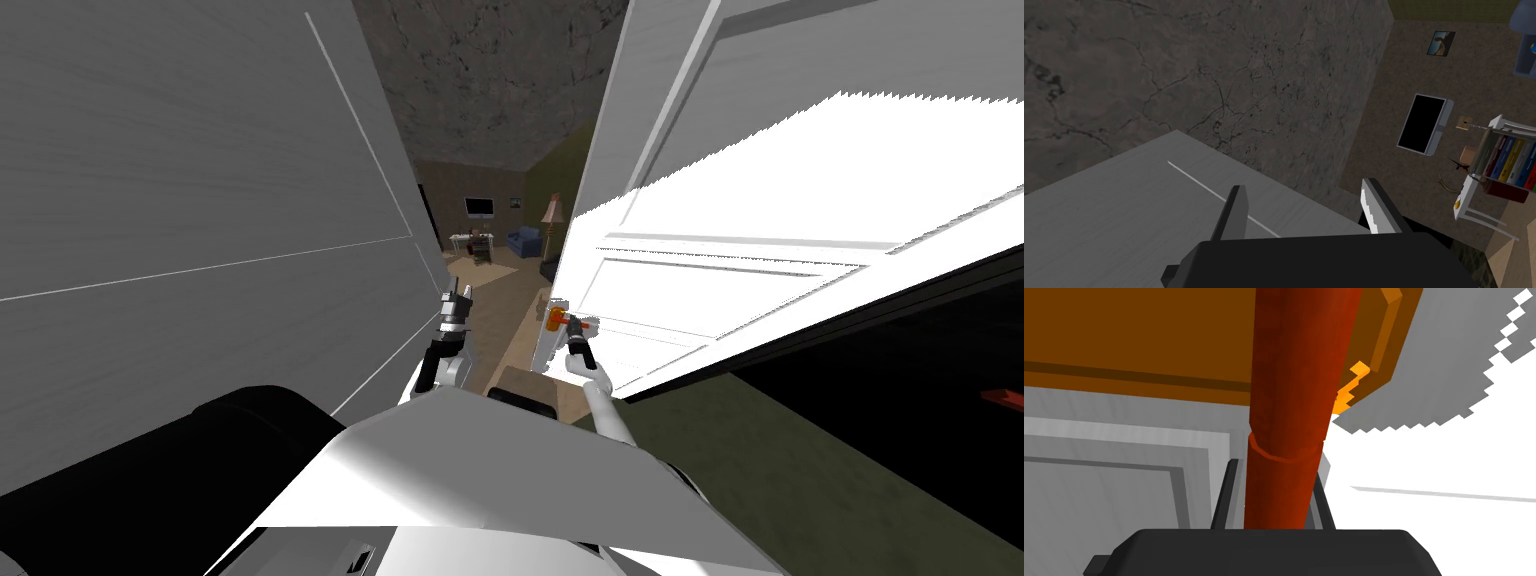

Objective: Push the door open

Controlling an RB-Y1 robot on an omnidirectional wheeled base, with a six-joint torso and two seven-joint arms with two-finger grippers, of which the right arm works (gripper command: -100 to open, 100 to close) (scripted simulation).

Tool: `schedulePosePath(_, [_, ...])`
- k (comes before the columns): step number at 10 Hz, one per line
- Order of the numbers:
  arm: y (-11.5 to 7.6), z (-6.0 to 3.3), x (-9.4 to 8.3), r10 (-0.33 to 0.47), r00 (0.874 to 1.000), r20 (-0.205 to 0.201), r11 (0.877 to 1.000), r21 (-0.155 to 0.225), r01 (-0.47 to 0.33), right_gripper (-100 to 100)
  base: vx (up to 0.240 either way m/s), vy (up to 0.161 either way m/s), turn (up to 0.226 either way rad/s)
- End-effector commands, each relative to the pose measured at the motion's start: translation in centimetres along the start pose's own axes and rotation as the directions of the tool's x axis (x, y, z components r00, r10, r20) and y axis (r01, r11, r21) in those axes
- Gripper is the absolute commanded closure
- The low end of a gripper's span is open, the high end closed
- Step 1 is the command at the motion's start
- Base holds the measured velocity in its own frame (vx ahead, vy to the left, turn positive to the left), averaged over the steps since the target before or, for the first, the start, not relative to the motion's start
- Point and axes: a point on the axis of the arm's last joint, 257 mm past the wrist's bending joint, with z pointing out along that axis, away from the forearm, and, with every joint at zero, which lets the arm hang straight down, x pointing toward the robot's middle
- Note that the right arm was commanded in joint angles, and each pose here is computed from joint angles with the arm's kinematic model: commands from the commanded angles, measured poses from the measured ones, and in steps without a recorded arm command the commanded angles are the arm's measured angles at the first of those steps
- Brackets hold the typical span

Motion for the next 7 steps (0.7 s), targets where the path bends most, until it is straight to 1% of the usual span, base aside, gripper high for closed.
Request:
schedulePosePath(1, [0.9,0.67,-2.0,-0.016,1.000,0.025,1.000,-0.024,0.016,100,0.095,-0.005,-0.045])
schedulePosePath(4, [1.1,0.86,-2.8,-0.030,0.999,0.040,0.999,-0.028,0.031,100,0.083,-0.045,-0.075])
schedulePosePath(5, [1.2,0.98,-3.3,-0.037,0.998,0.049,0.999,-0.031,0.039,100,0.154,-0.048,-0.098])
schedulePosePath(7, [1.3,1.05,-3.6,-0.041,0.998,0.056,0.999,-0.032,0.043,100,0.134,0.003,-0.085])
